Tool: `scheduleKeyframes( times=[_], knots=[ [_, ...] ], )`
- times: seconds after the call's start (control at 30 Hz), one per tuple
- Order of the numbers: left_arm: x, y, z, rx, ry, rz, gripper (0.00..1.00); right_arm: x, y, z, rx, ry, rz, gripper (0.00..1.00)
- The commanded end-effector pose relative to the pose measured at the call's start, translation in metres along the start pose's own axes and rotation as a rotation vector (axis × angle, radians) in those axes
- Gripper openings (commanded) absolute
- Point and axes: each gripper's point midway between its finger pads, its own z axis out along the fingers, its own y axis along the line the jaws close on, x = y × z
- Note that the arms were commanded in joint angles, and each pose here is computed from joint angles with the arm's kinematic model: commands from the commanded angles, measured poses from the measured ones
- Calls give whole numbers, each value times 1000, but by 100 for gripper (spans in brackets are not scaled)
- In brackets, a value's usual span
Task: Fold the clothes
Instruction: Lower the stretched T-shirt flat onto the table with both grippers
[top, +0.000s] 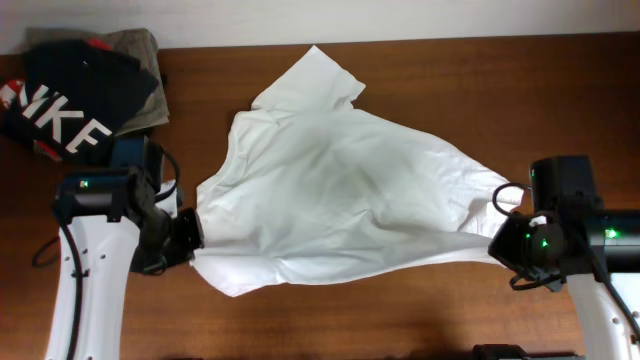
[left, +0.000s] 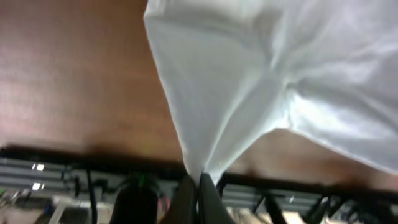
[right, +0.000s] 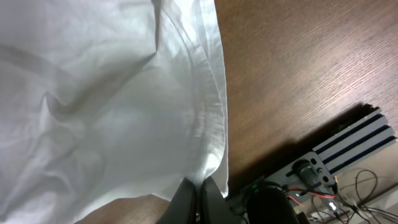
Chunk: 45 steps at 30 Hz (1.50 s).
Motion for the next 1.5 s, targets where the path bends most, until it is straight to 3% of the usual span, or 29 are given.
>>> scheduleKeyframes(
  times=[0.0, 0.07, 0.17, 0.43, 0.63, 0.8, 0.97, 1.17, 1.47],
  knots=[
    [-15, -5, -3, 25, -79, -11, 0, 6, -5, 3, 25, 42, 17, 4],
    [-16, -1, -3, 2, -86, -12, 1, 18, -7, 0, 20, 84, 50, 4],
    [-7, 24, -6, -130, -85, -82, 0, 27, -15, -14, -23, 25, 80, 4],
    [-17, 19, -23, -82, -225, -77, 0, 49, -28, -25, -57, 0, 122, 4],
    [-54, 6, -31, -25, -366, -67, 0, 30, -27, -17, -1, -29, 125, 4],
    [-96, -13, -30, 48, -457, -52, 1, 57, -23, -3, 6, 142, 116, 4],
    [-118, -19, -19, 59, -466, -49, 0, 85, -30, -2, -98, 116, 149, 4],
    [-140, -28, -20, 93, -521, -39, 1, 112, -57, 43, 80, 233, 246, 4],
    [-153, -64, 17, 107, -456, 44, 1, 90, -52, 55, 148, 219, 269, 4]
  ],
)
